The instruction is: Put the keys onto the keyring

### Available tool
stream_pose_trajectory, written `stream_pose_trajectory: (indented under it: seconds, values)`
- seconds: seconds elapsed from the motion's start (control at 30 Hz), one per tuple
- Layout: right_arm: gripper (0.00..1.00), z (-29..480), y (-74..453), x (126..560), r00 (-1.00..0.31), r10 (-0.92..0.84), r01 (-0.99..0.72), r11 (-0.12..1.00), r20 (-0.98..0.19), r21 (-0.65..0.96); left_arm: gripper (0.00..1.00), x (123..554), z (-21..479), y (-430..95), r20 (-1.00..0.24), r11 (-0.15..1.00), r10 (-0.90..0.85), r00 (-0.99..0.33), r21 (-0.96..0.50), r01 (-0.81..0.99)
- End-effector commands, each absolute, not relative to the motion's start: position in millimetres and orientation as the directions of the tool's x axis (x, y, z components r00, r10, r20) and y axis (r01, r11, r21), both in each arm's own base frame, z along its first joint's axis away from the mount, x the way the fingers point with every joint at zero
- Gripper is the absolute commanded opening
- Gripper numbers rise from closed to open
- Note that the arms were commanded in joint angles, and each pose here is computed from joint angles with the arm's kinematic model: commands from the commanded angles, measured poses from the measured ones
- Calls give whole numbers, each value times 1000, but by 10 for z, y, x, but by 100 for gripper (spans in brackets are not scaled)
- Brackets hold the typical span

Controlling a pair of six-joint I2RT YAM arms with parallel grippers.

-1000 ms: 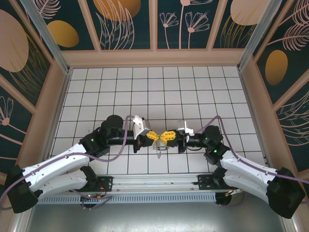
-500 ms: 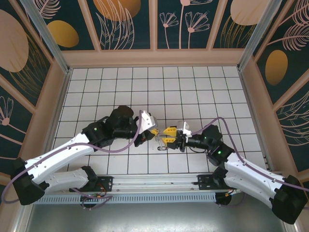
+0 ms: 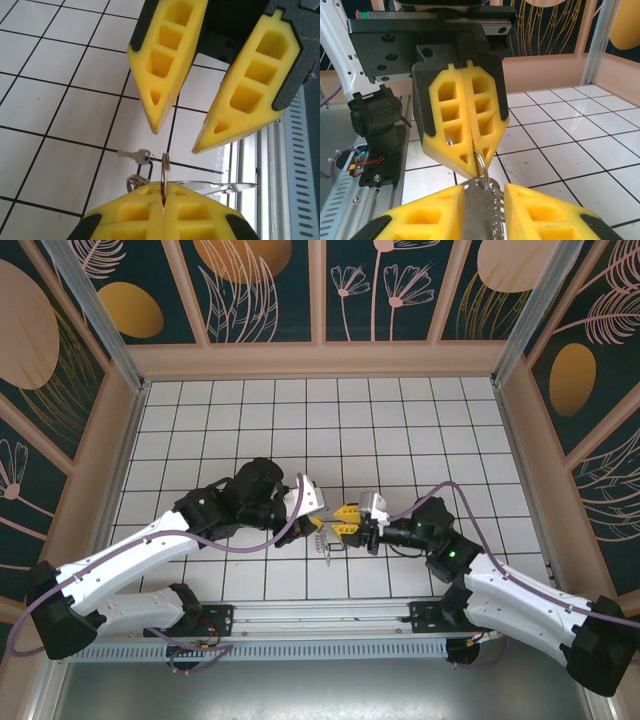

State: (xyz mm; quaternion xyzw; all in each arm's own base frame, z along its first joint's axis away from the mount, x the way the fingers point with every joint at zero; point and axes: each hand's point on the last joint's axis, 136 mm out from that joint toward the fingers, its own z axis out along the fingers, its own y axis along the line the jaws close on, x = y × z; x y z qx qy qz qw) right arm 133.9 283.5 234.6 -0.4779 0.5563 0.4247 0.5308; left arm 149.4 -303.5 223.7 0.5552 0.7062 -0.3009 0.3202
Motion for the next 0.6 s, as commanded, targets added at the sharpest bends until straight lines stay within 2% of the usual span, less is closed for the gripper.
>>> stream_pose_trajectory:
  seconds: [0.0, 0.37, 0.43, 0.53, 0.57]
  values:
    - [27, 2537, 2910, 1313, 76, -39, -983, 165, -996, -82, 0, 1426, 2406, -3088, -813, 147, 565, -142, -69, 987]
    - [21, 2536, 2991, 1292, 77, -34, -986, 146, -996, -82, 0, 1417, 2349, -3107, -795, 136, 587, -153, -89, 987]
    - [16, 2534, 2999, 1288, 76, -32, -986, 143, -997, -80, 0, 1421, 2322, -3111, -788, 138, 596, -157, -92, 986]
    - [1, 2504, 3011, 1278, 74, -39, -988, 136, -997, -78, 0, 1434, 2305, -3110, -783, 141, 602, -157, -90, 986]
    - [0, 2495, 3010, 1282, 71, -42, -988, 137, -997, -76, 0, 1432, 2309, -3114, -785, 139, 600, -155, -88, 986]
